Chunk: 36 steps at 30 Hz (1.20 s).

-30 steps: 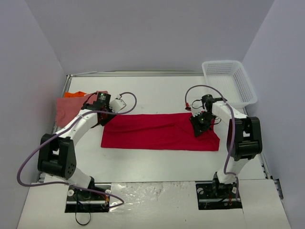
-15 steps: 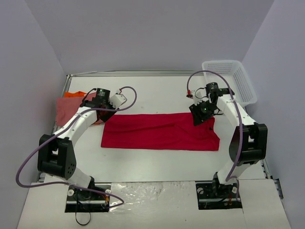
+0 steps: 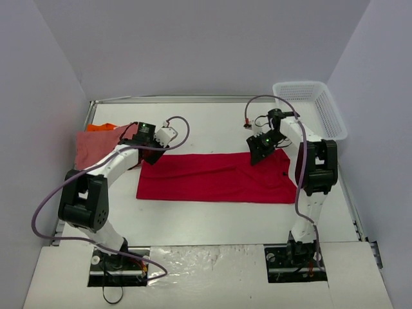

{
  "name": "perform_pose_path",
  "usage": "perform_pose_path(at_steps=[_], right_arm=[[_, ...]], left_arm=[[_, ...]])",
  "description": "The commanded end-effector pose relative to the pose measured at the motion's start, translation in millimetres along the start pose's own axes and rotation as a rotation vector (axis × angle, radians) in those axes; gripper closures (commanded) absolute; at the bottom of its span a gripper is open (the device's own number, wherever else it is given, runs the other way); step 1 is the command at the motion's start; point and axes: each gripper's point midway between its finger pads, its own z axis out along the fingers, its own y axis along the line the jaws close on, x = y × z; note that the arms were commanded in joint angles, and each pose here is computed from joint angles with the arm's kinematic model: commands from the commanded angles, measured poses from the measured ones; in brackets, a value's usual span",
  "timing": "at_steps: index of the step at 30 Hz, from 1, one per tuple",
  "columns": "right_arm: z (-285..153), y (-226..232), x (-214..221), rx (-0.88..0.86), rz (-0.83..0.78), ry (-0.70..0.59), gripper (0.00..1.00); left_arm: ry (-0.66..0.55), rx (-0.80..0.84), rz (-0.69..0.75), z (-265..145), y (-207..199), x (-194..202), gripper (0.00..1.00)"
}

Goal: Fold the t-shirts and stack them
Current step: Fold the other side of the tshirt into a rectangle

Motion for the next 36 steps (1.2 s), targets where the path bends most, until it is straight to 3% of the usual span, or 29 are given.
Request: perform_pose_path(at_steps=[1, 20, 27, 36], right_arm=[[-5, 3, -14, -0.048, -0.013, -0.031, 0.59], [31, 2, -5, -0.169, -0.016, 0.027, 0.61], [26, 6, -7, -0.173, -0.018, 0.022, 0.83], [14, 14, -10, -0.174, -0.027, 0.006, 1.00]], left_arm=[[-0.071, -0.011, -0.035, 7, 4, -24, 0.67], [-0.037, -0.007, -0.037, 16, 1, -17, 0.68], [-0.032, -0.015, -0.034, 15, 2, -16, 0.68], [-0.033, -0.017, -0.033, 13, 1, -15, 0.68]])
